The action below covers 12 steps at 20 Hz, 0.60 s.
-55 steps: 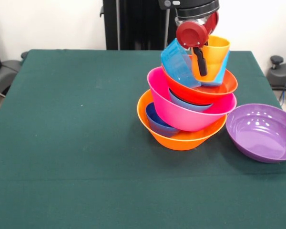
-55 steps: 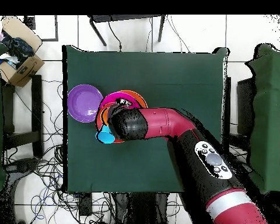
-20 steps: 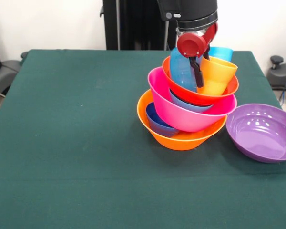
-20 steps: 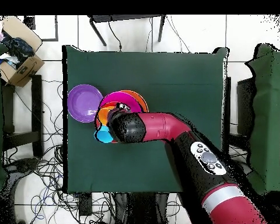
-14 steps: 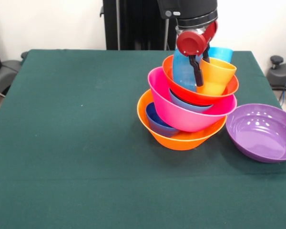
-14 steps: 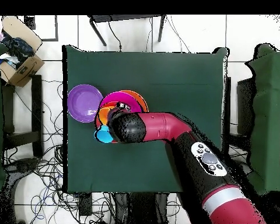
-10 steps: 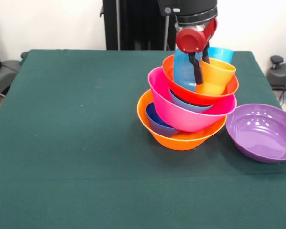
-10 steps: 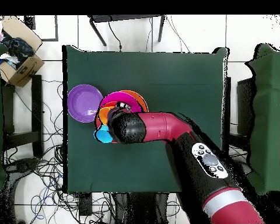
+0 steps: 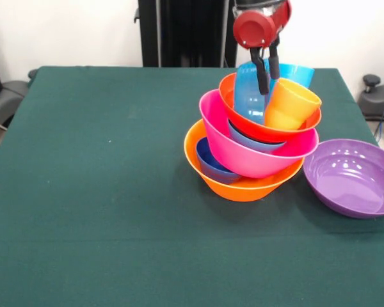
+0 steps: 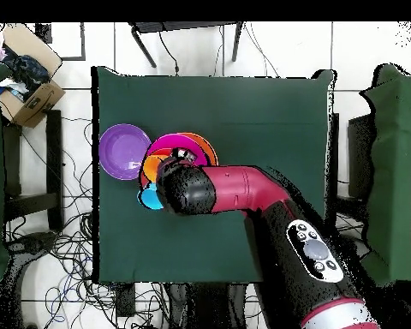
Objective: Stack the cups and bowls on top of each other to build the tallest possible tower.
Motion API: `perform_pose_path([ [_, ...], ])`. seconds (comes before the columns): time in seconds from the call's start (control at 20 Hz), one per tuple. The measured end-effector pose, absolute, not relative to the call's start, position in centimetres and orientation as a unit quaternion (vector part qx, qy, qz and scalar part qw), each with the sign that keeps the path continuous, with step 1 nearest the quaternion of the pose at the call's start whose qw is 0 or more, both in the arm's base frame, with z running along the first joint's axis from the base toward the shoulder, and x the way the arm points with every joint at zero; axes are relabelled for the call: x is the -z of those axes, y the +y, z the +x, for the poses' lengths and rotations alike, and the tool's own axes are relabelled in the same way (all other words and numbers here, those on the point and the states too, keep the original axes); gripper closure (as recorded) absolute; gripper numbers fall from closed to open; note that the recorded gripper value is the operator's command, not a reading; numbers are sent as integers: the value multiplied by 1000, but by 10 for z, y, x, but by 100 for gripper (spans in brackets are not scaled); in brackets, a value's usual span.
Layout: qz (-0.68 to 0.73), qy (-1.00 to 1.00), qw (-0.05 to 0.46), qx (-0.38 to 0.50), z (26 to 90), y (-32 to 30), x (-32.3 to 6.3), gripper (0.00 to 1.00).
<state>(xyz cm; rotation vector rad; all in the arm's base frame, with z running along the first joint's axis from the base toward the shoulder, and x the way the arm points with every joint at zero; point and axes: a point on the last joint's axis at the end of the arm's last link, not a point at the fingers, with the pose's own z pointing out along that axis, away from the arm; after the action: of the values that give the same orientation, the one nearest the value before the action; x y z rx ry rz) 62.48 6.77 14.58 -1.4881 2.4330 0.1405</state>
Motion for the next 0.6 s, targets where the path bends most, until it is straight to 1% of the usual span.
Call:
perform_pose_path([
  [0.6, -502, 853, 131, -52, 627, 67, -189, 0],
])
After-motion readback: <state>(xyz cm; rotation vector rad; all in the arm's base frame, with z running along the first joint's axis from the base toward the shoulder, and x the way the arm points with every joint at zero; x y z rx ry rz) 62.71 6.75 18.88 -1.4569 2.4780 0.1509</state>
